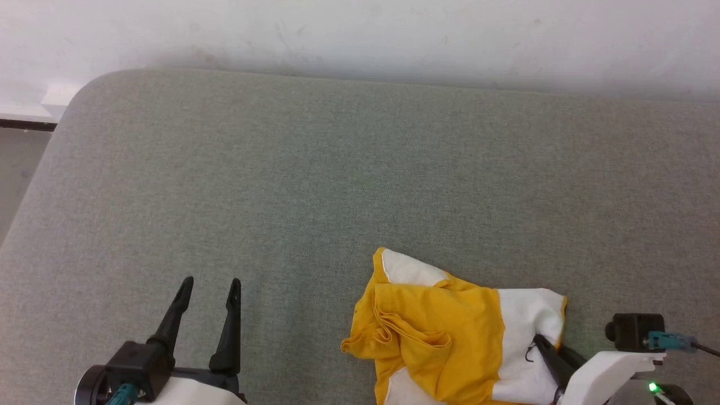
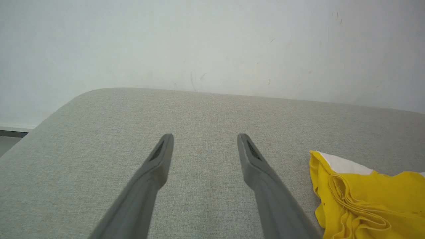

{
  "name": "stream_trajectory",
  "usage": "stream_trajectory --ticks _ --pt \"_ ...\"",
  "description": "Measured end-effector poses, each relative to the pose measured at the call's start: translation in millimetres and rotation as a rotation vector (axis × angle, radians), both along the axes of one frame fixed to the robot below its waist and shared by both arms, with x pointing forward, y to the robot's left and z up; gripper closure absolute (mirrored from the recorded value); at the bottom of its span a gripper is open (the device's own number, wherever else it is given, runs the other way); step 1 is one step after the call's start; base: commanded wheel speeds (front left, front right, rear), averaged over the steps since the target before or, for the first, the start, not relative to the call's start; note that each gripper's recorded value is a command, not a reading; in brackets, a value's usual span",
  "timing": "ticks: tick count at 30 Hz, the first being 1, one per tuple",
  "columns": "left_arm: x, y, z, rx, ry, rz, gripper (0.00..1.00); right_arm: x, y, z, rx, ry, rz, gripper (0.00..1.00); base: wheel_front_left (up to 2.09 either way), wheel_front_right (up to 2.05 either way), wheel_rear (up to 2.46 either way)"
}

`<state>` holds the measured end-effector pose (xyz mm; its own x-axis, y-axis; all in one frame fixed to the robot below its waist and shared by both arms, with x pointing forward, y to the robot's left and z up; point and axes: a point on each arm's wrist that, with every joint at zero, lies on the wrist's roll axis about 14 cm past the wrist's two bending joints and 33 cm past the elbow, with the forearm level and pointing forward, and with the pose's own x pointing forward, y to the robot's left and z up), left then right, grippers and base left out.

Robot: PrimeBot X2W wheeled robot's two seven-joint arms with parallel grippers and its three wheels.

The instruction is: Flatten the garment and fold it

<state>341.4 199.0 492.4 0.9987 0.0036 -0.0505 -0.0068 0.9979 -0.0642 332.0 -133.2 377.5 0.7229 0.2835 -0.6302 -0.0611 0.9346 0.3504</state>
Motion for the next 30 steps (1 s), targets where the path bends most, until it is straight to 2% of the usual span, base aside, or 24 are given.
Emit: stream_trajectory --ticks 2,7,18,23,30 --pt "0 1 2 0.001 -0.007 0.003 0.00 2 6 1 0.025 0.000 0.005 1.00 0.00 0.00 0.00" --pt "1 -1 7 0.000 -0.023 0.001 0.00 5 2 5 0.009 -0.023 -0.005 1.00 0.00 0.00 0.00" --pt "19 -30 14 -0.010 -0.060 -0.091 0.00 32 -31 41 -0.100 -0.147 -0.070 1.00 0.00 0.00 0.00" --pt "31 -52 15 -0.018 -0.068 -0.165 0.00 48 -64 65 -0.209 -0.203 -0.105 1.00 0.00 0.00 0.00" --pt "57 -81 25 -0.002 -0.111 -0.270 0.00 60 -145 101 -0.469 -0.222 -0.149 1.00 0.00 0.00 0.00"
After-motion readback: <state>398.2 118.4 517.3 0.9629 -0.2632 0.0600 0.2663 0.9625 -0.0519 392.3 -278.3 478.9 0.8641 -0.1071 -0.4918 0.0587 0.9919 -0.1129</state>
